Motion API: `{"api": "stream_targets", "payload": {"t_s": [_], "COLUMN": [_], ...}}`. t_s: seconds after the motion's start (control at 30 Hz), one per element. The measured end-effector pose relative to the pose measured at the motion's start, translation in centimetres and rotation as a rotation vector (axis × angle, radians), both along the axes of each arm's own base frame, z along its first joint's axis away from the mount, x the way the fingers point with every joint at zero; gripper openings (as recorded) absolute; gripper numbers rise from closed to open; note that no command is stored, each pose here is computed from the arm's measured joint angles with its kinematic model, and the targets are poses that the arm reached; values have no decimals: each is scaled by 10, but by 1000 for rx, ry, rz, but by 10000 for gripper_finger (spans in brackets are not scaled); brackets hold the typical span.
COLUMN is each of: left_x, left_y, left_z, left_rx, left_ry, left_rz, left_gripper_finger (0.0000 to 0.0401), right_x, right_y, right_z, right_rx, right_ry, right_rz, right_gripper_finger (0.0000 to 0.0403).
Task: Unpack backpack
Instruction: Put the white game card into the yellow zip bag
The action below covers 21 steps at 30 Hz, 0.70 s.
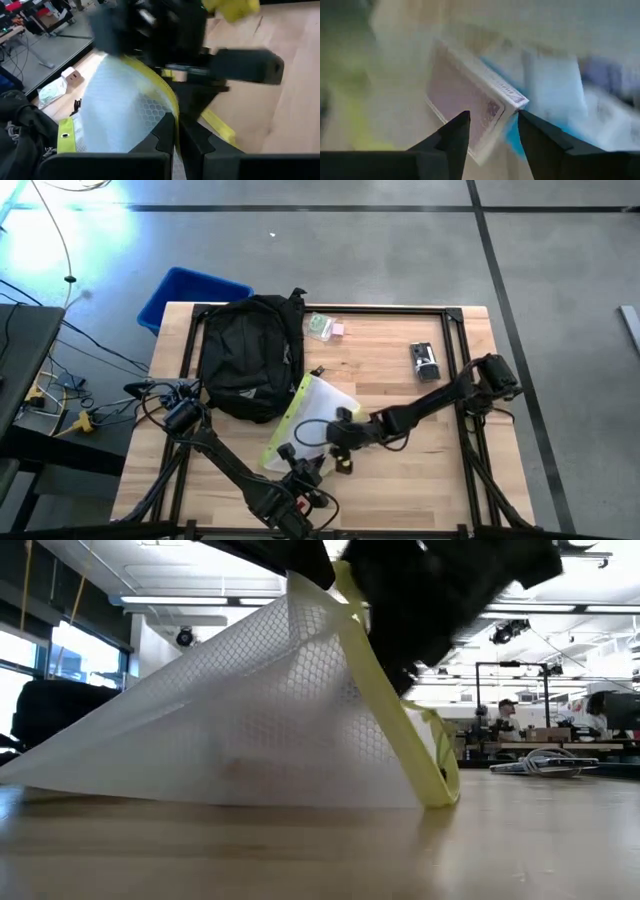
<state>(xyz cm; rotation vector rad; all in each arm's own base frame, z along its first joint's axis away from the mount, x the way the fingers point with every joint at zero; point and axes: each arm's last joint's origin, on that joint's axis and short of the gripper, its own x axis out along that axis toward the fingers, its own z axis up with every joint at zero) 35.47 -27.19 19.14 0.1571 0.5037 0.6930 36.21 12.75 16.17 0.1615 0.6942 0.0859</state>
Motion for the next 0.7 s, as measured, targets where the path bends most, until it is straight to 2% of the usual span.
{"api": "stream_targets", "payload": {"t_s": [0.1, 0.23, 0.37, 0.57, 0.7], "left_x": [0, 0, -1, -1, -1], "left_y": [0, 0, -1, -1, -1], "left_z": [0, 0, 0, 0, 0], "left_rx": [0, 1, 0, 0, -1], "left_ry": [0, 0, -1, -1, -1], "left_rz": [0, 0, -3, -3, -3], "left_gripper_finger": [0, 0, 0, 0, 0], "right_x": [5, 8, 2, -22, -38], "right_y": [0, 1, 7, 35, 44], "right_z": [7, 15, 10, 5, -1], "right_rx": [-27, -115, -159, -258, -302], "right_ry": [-77, -128, -46, 67, 174], "right_rz": [32, -13, 7, 132, 98], "right_gripper_finger": [134, 127, 126, 126, 125]}}
